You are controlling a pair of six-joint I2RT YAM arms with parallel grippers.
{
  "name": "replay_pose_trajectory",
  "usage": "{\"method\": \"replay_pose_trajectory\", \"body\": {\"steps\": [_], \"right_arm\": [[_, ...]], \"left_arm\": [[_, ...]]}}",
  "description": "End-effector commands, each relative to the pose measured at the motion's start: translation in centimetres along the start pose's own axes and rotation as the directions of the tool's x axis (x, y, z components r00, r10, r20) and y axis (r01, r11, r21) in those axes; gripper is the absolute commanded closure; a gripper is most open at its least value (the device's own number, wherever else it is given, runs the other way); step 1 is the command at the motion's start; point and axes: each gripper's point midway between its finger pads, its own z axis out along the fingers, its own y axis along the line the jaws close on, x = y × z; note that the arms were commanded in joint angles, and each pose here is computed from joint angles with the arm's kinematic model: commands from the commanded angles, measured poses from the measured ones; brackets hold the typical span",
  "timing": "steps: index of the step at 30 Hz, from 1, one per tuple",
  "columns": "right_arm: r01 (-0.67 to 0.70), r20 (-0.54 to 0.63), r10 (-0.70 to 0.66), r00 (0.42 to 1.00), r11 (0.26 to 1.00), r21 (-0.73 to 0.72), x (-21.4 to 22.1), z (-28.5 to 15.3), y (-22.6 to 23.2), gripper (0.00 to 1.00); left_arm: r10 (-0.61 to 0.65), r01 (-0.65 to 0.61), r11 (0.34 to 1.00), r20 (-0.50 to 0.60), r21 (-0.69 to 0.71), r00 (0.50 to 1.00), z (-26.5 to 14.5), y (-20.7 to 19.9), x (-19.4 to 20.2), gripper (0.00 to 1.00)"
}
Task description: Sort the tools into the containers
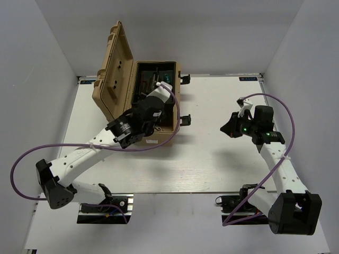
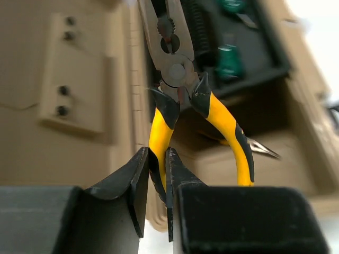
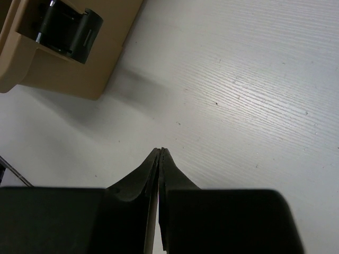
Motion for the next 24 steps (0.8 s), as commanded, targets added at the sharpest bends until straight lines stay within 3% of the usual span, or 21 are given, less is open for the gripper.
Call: {"method": "replay_pose_trajectory", "body": {"steps": [1,12,13,24], "right_arm": [[0.012,0.039,-0.011,0.999,1.000,-0.025,-0.8,-0.1,0.5,0.94],[-0.003,0.055,0.004,0.998,1.000,-0.006,-0.9,-0.7,-0.2,0.94],[0.000,0.060,0.001,0.998,1.000,-0.008,-1.0,-0.7,-0.1,0.94],[-0.015,0.052,0.016,0.999,1.000,-0.015,-0.8,-0.7,-0.3,0.89]], "left_arm": [[0.011,-0.012,0.981,-0.004,-0.191,1.000,1.0,3.1,0.0,1.00],[0.074,-0.089,0.987,-0.111,-0.135,0.991,7.0,-0.5,4.2,0.99],[0.077,-0.091,0.988,-0.118,-0.122,0.990,7.4,-0.7,4.5,0.90],[0.030,-0.036,0.998,-0.116,-0.050,0.993,7.5,-1.0,4.6,0.46]]}}
